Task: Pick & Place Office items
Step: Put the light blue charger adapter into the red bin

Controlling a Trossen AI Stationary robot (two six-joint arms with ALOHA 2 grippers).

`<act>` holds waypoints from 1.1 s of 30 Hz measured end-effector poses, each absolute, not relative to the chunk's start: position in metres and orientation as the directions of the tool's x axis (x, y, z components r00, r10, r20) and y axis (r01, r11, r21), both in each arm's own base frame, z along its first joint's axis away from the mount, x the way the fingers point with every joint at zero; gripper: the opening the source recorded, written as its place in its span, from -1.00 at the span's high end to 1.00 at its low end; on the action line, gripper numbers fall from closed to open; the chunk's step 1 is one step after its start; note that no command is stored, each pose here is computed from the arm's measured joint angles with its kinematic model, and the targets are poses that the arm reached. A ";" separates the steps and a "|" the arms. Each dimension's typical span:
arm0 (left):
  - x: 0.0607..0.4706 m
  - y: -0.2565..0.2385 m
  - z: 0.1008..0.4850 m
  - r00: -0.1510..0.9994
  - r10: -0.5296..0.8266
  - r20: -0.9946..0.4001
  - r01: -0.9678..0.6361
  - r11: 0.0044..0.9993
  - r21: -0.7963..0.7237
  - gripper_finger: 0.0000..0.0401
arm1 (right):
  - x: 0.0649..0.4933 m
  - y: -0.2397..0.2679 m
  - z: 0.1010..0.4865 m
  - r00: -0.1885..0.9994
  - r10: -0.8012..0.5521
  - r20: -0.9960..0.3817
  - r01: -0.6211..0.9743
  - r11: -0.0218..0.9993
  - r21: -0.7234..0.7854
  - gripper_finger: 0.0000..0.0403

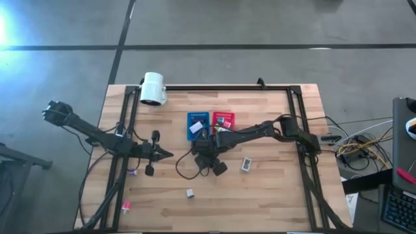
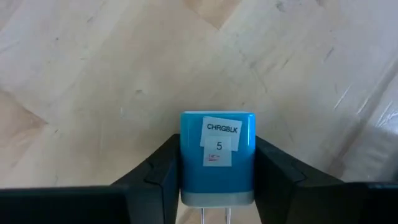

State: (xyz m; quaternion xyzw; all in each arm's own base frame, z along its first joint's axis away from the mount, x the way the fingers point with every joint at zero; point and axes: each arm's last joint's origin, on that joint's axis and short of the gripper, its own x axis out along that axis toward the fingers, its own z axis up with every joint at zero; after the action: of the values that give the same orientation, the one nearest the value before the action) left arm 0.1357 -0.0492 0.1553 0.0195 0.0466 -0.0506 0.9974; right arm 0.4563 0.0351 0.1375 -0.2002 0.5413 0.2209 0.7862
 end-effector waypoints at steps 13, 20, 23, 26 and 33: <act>0.136 -0.049 0.155 0.991 -0.098 -0.095 0.101 0.995 0.022 0.93 | 0.395 0.006 0.209 0.565 0.201 -0.800 -0.445 0.891 -0.091 0.33; 0.136 -0.049 0.158 0.992 -0.098 -0.083 0.099 0.995 0.012 0.96 | 0.322 -0.069 0.213 0.610 -0.101 -0.786 -0.060 0.983 -0.174 0.33; 0.138 -0.050 0.162 0.993 -0.089 -0.071 0.090 0.996 0.005 0.96 | 0.307 -0.079 0.195 0.568 -0.104 -0.817 -0.025 0.989 -0.144 0.33; 0.140 -0.049 0.168 0.997 -0.046 -0.054 0.046 0.999 -0.011 0.96 | 0.307 -0.082 0.189 0.601 -0.102 -0.793 -0.012 0.991 -0.137 0.33; 0.150 -0.053 0.187 0.993 -0.024 -0.119 0.024 1.000 -0.006 0.97 | 0.321 -0.083 0.191 0.661 -0.039 -0.749 -0.030 0.996 -0.079 -0.05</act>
State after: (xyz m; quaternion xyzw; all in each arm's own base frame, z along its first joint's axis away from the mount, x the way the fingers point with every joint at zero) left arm 0.1496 -0.0527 0.1873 -0.0024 0.0595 -0.0119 0.9982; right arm 0.3208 -0.0829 0.1905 -0.0422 0.4116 -0.0024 0.9104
